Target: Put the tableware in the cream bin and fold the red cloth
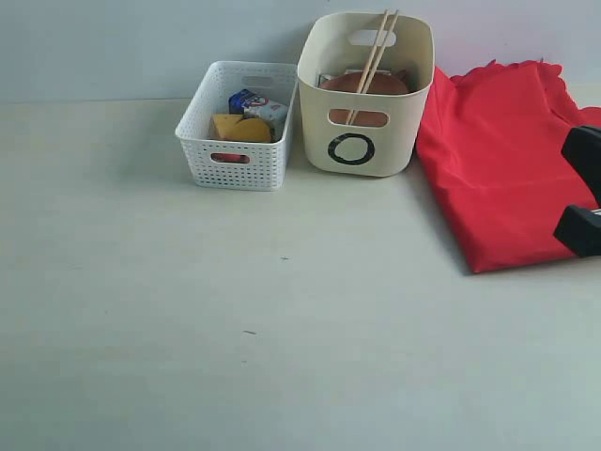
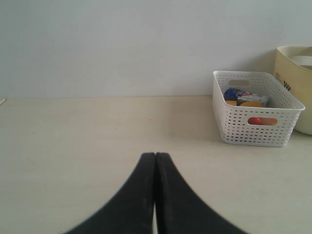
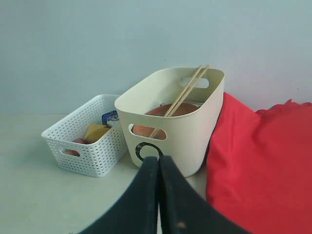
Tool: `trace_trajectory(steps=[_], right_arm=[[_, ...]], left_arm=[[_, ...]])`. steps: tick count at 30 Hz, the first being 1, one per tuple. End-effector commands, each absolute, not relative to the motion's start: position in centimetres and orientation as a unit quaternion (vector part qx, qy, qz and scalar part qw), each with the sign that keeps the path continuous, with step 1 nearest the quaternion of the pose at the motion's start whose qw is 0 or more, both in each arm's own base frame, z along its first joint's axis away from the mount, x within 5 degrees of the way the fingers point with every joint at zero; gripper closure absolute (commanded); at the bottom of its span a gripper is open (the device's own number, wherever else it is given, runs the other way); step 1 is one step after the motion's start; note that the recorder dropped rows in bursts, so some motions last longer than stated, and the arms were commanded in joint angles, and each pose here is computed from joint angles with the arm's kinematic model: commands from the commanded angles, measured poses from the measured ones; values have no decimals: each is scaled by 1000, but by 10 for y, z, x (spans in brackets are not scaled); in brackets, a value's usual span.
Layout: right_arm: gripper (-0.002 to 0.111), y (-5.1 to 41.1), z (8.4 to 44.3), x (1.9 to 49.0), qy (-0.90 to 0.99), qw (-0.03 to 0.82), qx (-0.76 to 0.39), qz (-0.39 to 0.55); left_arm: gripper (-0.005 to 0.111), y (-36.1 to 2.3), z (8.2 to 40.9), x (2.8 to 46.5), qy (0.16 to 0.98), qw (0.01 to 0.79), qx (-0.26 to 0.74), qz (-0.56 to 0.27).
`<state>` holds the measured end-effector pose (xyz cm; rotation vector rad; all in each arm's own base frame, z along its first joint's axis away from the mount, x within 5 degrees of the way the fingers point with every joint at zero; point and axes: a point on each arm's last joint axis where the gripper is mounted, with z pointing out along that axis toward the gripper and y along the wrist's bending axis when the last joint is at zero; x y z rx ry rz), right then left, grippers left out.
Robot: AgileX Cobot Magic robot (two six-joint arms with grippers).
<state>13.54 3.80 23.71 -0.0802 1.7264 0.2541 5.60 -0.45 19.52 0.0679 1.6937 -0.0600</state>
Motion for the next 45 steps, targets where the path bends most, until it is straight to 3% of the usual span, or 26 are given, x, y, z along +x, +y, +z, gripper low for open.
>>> trace_trajectory(steps=[1, 15, 20, 31, 45], right_arm=[[108, 38, 237, 135, 755, 646, -37, 110], [108, 37, 236, 135, 760, 639, -17, 119], [108, 44, 237, 132, 753, 643, -97, 104], [108, 35, 236, 90, 749, 636, -103, 152], [108, 21, 221, 65, 739, 656, -77, 134]], left_arm=[[107, -4, 195, 56, 747, 663, 27, -29], [107, -4, 195, 56, 747, 663, 27, -29], [107, -4, 195, 56, 747, 663, 27, -29], [107, -4, 195, 56, 747, 663, 27, -29], [107, -4, 195, 56, 747, 663, 27, -29]])
